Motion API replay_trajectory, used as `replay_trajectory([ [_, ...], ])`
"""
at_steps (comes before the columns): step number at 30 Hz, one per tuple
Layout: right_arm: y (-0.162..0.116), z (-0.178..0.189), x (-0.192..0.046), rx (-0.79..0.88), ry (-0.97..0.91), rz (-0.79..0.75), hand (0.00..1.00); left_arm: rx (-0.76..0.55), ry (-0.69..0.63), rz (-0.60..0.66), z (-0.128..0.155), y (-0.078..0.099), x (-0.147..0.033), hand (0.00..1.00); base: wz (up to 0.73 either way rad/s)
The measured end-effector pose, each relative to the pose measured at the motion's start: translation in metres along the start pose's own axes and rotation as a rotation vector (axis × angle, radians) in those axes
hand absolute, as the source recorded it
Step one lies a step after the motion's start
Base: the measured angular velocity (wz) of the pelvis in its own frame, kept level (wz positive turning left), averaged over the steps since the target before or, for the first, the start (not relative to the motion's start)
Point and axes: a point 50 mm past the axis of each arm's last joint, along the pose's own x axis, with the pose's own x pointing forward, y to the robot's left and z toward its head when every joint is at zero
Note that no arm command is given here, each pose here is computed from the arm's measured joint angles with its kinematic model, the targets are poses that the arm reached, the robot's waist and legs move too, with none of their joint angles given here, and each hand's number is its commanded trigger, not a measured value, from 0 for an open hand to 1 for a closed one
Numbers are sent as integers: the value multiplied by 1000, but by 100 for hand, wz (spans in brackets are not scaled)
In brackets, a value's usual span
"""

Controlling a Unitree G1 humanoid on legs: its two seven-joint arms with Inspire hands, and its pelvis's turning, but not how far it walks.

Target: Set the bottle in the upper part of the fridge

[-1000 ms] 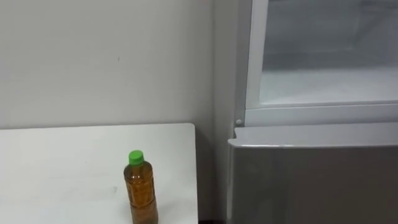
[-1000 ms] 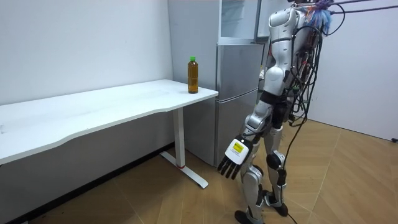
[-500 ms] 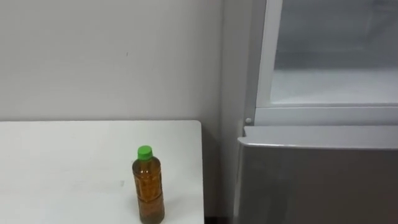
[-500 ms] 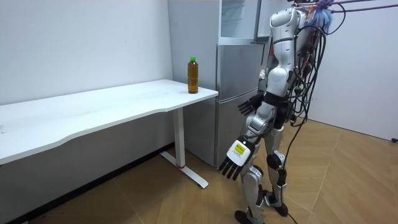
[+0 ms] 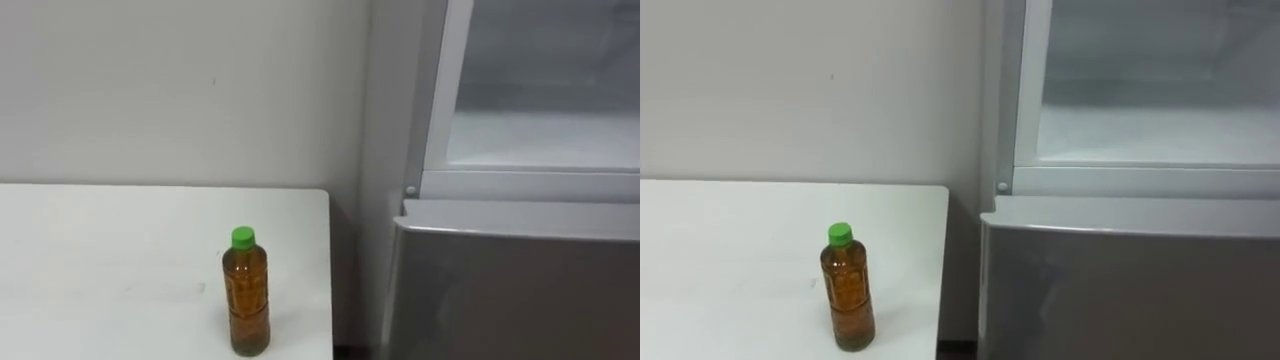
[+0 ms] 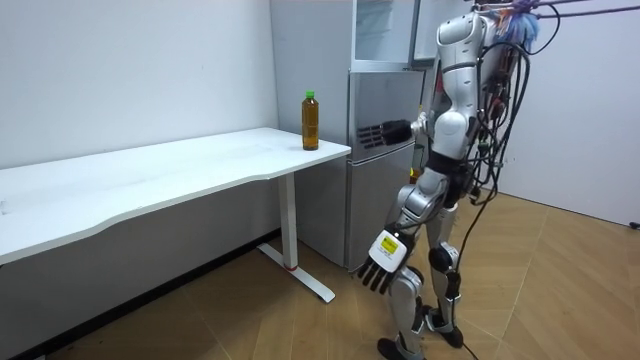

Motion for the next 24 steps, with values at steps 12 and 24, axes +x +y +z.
replay_trajectory([
  [12, 8, 49, 13, -51, -183, 132, 0, 18, 12, -36, 1, 2, 1, 0, -2],
  [24, 22, 73, 32, -90, -255, 211, 0, 25, 10, -22, 10, 7, 5, 0, 4],
])
